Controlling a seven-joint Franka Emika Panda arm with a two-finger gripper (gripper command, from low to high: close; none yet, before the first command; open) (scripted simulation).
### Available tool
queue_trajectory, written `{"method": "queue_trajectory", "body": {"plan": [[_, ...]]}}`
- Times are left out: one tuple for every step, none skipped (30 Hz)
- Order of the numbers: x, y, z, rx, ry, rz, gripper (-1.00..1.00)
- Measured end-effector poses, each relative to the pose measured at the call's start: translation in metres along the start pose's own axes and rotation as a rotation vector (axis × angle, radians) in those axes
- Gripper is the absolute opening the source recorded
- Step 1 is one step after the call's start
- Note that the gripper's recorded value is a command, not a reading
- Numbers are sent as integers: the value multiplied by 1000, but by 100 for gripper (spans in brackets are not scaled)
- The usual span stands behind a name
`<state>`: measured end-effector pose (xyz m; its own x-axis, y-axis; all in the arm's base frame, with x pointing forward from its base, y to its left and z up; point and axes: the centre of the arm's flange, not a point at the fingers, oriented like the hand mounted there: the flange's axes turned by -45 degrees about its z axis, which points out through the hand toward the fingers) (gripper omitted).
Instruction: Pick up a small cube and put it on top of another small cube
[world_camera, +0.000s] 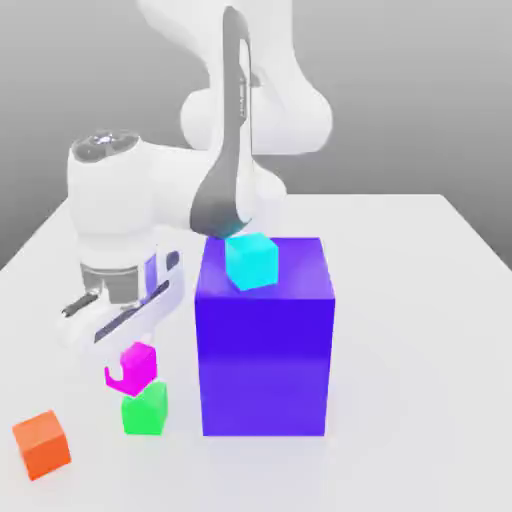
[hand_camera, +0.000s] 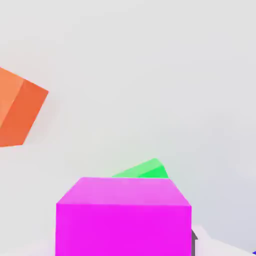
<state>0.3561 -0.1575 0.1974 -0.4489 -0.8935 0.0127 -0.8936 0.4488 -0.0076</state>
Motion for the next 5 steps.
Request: {"method": "queue_trajectory", "body": {"plan": [[0,1,5,-1,-2,-1,-100],[-1,2,10,-2,-5,-1,-100],[-1,4,15,-3,-8,-2,-100],[-2,5,19,-4,-10,-3,100],[-2,5,19,-4,-10,-3,100]]}}
